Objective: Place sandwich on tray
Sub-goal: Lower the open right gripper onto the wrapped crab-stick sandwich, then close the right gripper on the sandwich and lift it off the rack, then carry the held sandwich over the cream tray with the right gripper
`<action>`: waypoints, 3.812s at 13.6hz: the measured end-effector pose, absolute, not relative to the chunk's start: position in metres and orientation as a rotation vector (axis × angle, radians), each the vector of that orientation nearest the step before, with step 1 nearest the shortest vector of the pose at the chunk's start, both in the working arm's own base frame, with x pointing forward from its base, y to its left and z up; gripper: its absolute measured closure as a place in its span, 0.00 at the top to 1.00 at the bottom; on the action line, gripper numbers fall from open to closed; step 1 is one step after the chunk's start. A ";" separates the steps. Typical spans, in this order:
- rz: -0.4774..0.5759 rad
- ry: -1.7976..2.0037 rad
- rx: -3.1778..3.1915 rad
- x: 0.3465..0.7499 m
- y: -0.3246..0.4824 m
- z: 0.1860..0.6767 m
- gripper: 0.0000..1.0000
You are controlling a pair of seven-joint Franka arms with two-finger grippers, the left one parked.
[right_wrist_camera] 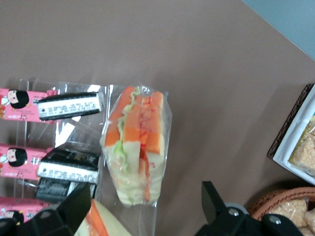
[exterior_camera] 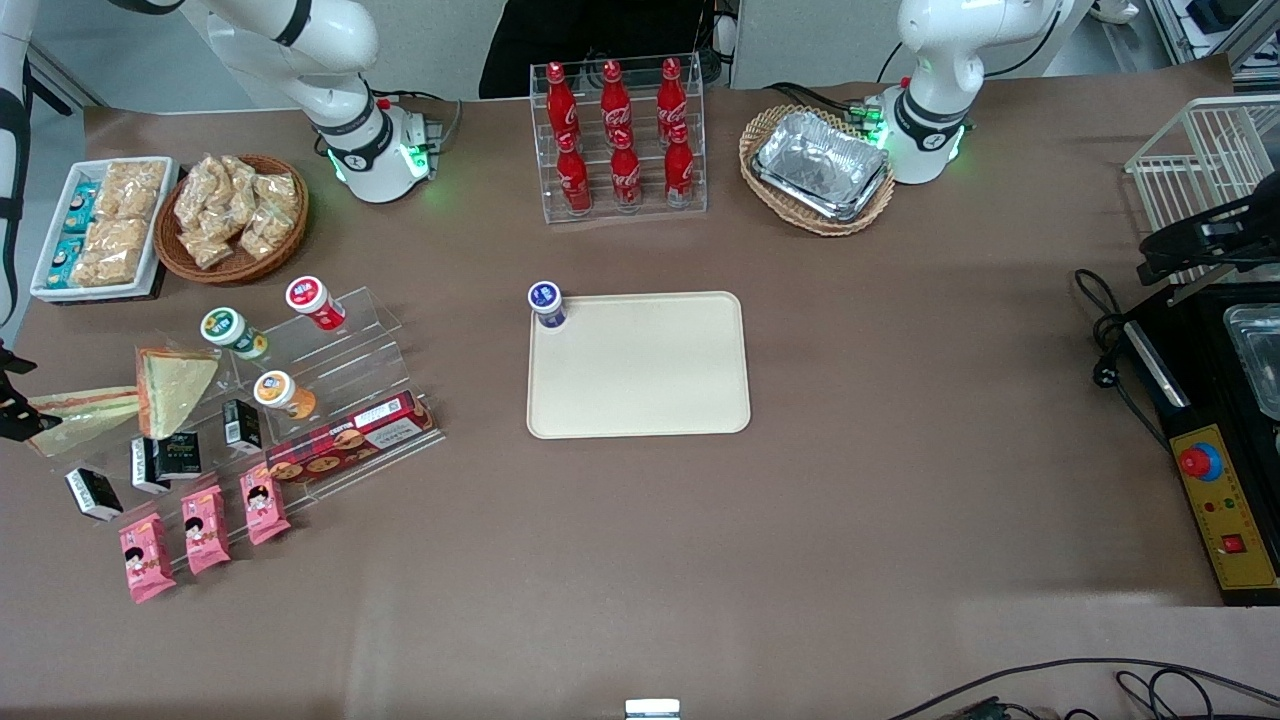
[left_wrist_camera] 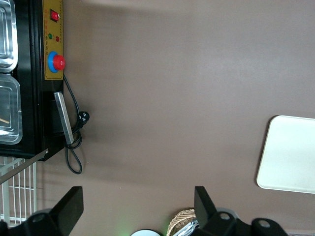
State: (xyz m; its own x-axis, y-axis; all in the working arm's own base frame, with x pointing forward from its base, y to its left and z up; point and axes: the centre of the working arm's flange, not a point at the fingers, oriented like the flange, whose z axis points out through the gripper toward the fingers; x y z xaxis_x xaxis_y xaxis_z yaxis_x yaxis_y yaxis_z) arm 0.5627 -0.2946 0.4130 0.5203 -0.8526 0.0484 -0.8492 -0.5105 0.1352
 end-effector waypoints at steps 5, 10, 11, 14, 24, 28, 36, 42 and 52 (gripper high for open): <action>0.014 -1.456 2.598 0.570 -0.302 0.394 1.00; 0.018 -1.446 2.590 0.573 -0.306 0.380 1.00; 0.015 -1.444 2.589 0.574 -0.306 0.377 1.00; 0.006 -1.440 2.587 0.575 -0.306 0.372 0.99; 0.072 -1.185 2.726 0.577 -0.307 0.411 0.36; 0.129 -0.984 2.823 0.572 -0.303 0.470 0.19; -0.012 -0.576 3.003 0.599 -0.169 0.551 0.19; 0.038 -0.157 3.057 0.621 -0.027 0.565 0.18; 0.039 0.927 2.993 0.609 0.130 0.563 0.18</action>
State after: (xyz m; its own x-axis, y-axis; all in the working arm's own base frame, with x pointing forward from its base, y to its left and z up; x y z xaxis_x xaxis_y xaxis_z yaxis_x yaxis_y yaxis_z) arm 0.6088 0.1304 0.5631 0.8246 0.5653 0.0216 0.5651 -0.8249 0.0153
